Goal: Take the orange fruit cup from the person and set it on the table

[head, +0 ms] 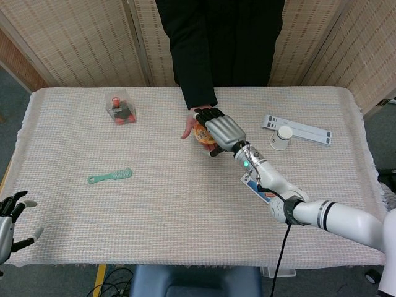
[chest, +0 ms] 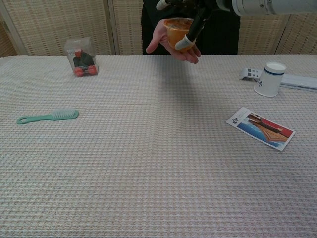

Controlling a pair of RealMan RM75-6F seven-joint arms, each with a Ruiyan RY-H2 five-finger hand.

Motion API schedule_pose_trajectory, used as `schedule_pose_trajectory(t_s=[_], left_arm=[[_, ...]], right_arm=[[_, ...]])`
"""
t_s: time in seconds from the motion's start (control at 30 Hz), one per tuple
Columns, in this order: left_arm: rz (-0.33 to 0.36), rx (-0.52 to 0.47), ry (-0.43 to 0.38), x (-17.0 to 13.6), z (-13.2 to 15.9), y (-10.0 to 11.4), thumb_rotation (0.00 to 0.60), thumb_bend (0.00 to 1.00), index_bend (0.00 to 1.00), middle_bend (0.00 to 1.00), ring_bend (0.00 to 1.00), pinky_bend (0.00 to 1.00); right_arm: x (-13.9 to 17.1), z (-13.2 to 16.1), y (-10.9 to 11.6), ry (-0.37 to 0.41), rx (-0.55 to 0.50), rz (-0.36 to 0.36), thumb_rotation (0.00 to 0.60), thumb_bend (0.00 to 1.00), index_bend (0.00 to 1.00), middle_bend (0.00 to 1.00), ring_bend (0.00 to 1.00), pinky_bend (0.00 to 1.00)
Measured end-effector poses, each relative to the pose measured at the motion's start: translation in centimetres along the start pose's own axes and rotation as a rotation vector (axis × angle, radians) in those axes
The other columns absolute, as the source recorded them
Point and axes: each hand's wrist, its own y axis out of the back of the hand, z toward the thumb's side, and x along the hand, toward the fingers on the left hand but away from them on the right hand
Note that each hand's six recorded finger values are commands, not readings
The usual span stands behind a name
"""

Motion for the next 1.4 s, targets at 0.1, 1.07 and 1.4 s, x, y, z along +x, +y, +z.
schedule_pose_trajectory(t_s=[0.1,1.07,1.4], left_arm=[[-0.001,-0.001,0.004,0.0,-0.1,-0.1,0.6,0.22,0.36,0.2,0.2,0.24],[-0.01,-0.003,-0.024,0.4,0.7,-0.6,0.6,0.22,0.37,0.2,0.2,0.24],[-0.019,0.002,-0.03,0.4,1.2,-0.8,0.6,0.22,0.36,0.2,0.2,0.24]], right_arm=[[-0.8,0.3,-0.3,-0.01,0.003,-0.001,0.6,0.31,0.02,0.09,0.02,0.19],[9.8,-7.4,-2.0,-0.045,0.027,-0.075,0.6,0.57,0.45,0.39,0.37,0.66],[7.4,-11.0,-7.4,-0.126,0.059,0.014,0.6,0.57,0.45,0.37,0.37,0.62]])
